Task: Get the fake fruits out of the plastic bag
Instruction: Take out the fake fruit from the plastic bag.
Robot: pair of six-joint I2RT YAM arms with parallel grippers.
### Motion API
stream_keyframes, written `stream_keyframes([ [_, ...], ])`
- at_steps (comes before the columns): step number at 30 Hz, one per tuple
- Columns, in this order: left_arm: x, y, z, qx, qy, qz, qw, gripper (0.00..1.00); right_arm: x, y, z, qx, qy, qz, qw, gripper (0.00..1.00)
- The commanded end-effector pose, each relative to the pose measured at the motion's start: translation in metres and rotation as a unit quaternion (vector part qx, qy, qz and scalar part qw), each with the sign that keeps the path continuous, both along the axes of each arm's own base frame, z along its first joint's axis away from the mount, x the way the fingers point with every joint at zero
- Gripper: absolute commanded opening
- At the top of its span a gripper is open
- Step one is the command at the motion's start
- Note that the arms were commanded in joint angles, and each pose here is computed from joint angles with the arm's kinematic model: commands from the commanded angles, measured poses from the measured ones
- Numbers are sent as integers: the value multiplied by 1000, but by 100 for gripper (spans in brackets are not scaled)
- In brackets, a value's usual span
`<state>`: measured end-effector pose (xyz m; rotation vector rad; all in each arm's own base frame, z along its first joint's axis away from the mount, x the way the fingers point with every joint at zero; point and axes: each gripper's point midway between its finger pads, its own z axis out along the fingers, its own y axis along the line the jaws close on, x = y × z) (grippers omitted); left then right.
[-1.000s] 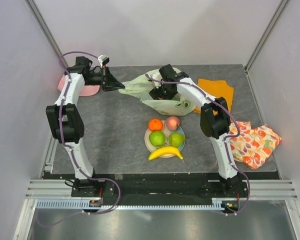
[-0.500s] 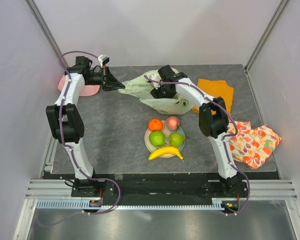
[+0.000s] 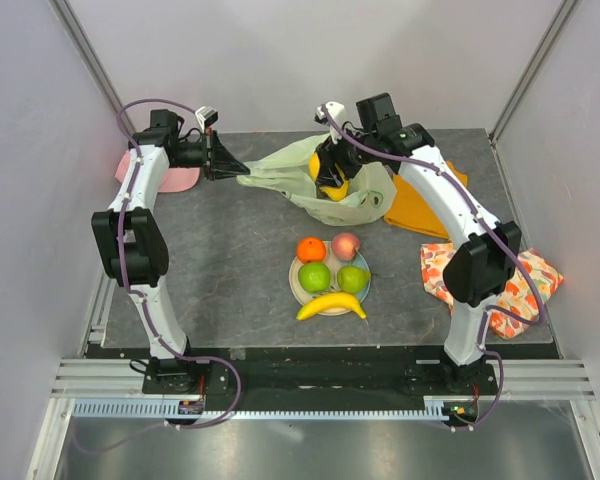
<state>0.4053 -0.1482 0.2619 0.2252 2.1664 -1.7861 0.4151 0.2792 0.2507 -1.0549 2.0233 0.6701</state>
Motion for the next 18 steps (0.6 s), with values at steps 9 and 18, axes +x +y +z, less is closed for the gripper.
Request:
stream_keyframes([
  [9, 4, -2, 30, 7, -49, 4, 999, 2, -27, 20, 102, 84, -67, 48, 993, 42],
  [18, 4, -2, 31, 12, -54, 6, 998, 2, -138, 23, 20, 15, 94, 141, 985, 42],
])
